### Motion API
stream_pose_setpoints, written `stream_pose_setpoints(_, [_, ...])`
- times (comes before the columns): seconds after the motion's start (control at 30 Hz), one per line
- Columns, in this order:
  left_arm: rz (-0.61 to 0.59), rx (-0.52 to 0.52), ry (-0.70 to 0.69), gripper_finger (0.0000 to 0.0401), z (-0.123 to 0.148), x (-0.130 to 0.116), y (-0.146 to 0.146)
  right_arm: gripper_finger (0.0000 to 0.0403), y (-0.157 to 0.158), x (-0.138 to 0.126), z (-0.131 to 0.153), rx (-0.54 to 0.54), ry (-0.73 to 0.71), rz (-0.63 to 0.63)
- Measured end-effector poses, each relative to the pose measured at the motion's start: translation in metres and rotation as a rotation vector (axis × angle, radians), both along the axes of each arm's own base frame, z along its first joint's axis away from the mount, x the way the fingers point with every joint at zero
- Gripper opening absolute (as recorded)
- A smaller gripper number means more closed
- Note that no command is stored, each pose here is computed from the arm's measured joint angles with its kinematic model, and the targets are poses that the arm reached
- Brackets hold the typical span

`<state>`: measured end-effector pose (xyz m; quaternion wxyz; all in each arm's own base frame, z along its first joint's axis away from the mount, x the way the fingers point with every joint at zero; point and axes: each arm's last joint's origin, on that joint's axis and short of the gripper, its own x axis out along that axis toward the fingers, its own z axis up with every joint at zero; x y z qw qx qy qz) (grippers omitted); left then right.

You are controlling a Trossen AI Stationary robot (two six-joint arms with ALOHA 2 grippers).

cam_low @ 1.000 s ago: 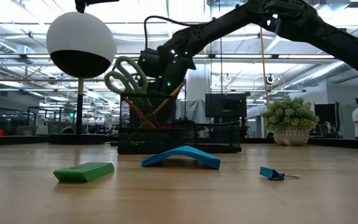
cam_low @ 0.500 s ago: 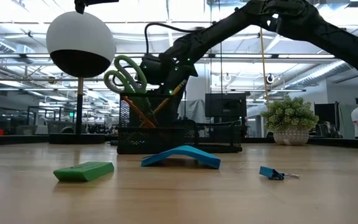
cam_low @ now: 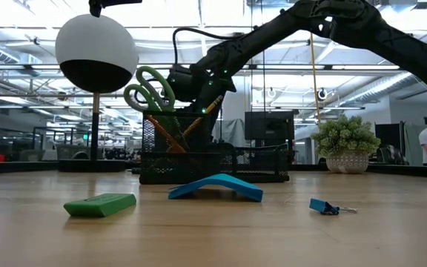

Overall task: Pick and place office supplies into organizer
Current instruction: Put the left black pen into the black desk organizer

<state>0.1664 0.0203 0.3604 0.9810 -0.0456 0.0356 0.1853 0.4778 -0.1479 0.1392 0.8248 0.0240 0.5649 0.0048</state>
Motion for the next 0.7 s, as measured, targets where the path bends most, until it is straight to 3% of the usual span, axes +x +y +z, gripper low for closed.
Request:
stream_pose_setpoints(0.3, [0.000,-0.003,-0.001,0.0159,0.0000,0.0000,0.0000,0.0013,0.0002,-0.0001,-0.0002,0.007,0.001,0.000])
stream_pose_setpoints(0.7, [0.000,-0.002,-0.002,0.0159,0.0001,0.0000,-0.0001,0.0009,-0.0060,0.0000,-0.0006,0.033,-0.021,-0.063])
